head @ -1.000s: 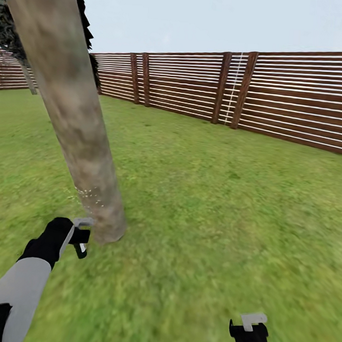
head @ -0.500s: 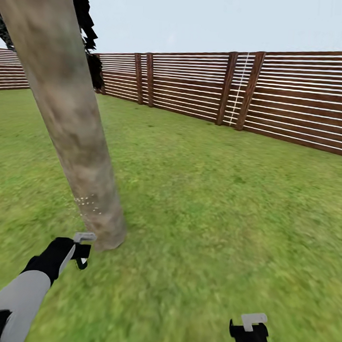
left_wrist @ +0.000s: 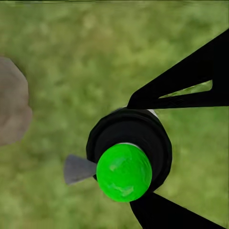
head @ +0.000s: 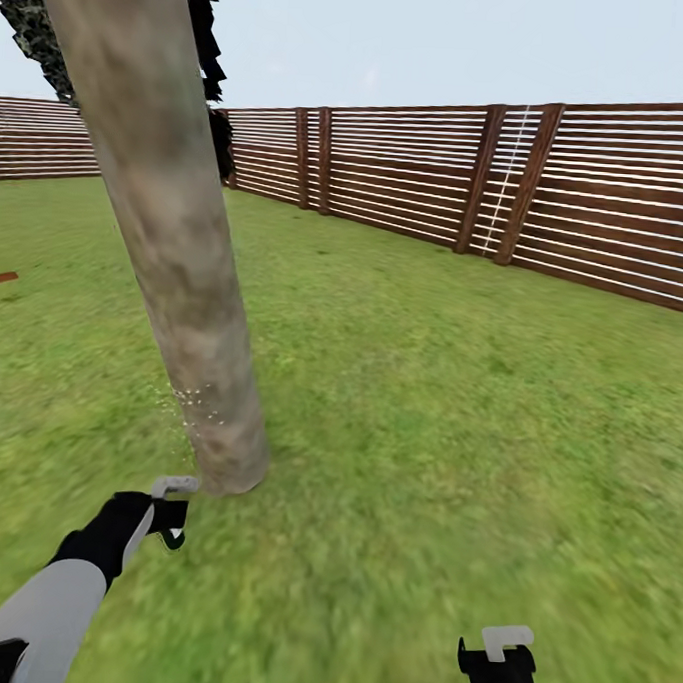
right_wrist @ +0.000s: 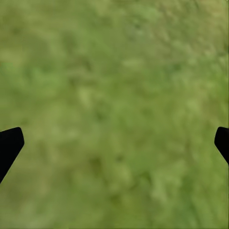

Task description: In the garden, pick up the pesticide atomizer on the floor and spray pesticide onto both trees until each tree trunk is fully covered.

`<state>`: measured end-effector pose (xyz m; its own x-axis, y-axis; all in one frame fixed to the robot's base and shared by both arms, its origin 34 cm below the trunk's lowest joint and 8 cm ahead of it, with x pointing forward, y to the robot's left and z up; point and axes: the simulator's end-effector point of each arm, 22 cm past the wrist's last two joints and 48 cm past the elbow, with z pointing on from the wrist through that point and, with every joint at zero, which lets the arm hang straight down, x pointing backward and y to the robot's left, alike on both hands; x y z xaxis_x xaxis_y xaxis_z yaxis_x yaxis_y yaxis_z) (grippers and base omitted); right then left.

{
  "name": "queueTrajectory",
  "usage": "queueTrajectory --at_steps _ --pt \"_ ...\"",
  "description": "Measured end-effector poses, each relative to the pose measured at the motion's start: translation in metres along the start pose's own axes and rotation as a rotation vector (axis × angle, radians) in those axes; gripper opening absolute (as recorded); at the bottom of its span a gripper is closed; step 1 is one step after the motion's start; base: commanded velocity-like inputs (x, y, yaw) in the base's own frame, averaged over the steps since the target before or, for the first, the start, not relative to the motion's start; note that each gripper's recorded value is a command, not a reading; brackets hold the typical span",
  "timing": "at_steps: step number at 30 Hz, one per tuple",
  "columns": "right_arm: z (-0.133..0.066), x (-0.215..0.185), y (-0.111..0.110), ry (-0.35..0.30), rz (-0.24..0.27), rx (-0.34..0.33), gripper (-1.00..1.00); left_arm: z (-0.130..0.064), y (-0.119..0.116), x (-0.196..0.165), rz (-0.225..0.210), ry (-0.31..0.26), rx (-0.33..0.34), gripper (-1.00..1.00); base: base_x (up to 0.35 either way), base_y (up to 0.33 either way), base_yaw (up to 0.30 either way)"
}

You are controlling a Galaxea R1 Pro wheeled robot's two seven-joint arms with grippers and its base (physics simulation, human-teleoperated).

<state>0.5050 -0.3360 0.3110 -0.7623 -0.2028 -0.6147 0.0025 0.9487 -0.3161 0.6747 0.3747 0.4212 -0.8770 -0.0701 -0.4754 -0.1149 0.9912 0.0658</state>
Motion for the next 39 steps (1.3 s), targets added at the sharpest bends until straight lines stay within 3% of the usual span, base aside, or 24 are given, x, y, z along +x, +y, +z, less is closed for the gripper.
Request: queueTrajectory --at_steps 9,11,13,25,27,29,30,32,34,35,39 --pt "0.000 0.000 -0.001 0.000 -0.002 0.001 1.00 0.000 0.003 -0.005 0.015 -0.018 -0.008 -1.00 0.068 -0.254 0.000" --pt "0.000 0.000 -0.001 -0.001 -0.003 0.001 1.00 -0.001 0.017 -0.003 0.018 -0.011 -0.070 -1.00 0.000 -0.275 0.083" --pt "0.000 0.000 -0.001 0.000 -0.003 0.000 1.00 -0.001 0.021 -0.002 0.008 -0.007 -0.086 -1.00 0.044 -0.275 0.232" --pt "0.000 0.000 -0.001 -0.001 -0.003 0.000 1.00 0.000 0.025 0.003 -0.003 0.006 -0.091 -1.00 0.152 -0.206 0.086" --pt "0.000 0.000 0.000 0.000 -0.002 -0.001 1.00 0.000 0.028 0.006 0.002 0.019 -0.095 -1.00 0.055 -0.014 0.202" --pt "0.000 0.000 0.000 -0.001 -0.002 -0.001 1.00 -0.002 0.031 0.017 -0.003 0.081 -0.100 -1.00 0.008 -0.002 0.089" --pt "0.000 0.000 0.000 -0.001 -0.002 -0.001 1.00 -0.006 0.044 0.025 -0.003 0.137 -0.119 -1.00 0.001 0.000 0.013" --pt "0.000 0.000 0.000 -0.001 -0.002 0.000 1.00 -0.012 0.080 0.024 -0.010 0.151 -0.168 -1.00 0.000 0.000 0.004" --pt "0.000 0.000 0.000 -0.001 -0.002 0.000 1.00 -0.015 0.098 0.024 -0.023 0.150 -0.184 -1.00 0.000 0.000 0.001" --pt "0.000 0.000 0.000 0.000 -0.001 0.000 1.00 -0.014 0.094 0.025 -0.025 0.150 -0.176 -1.00 0.000 0.000 0.000" --pt "0.000 0.000 0.000 0.000 -0.001 0.000 1.00 -0.005 0.011 0.024 -0.016 0.148 -0.061 -1.00 0.000 0.000 0.000"
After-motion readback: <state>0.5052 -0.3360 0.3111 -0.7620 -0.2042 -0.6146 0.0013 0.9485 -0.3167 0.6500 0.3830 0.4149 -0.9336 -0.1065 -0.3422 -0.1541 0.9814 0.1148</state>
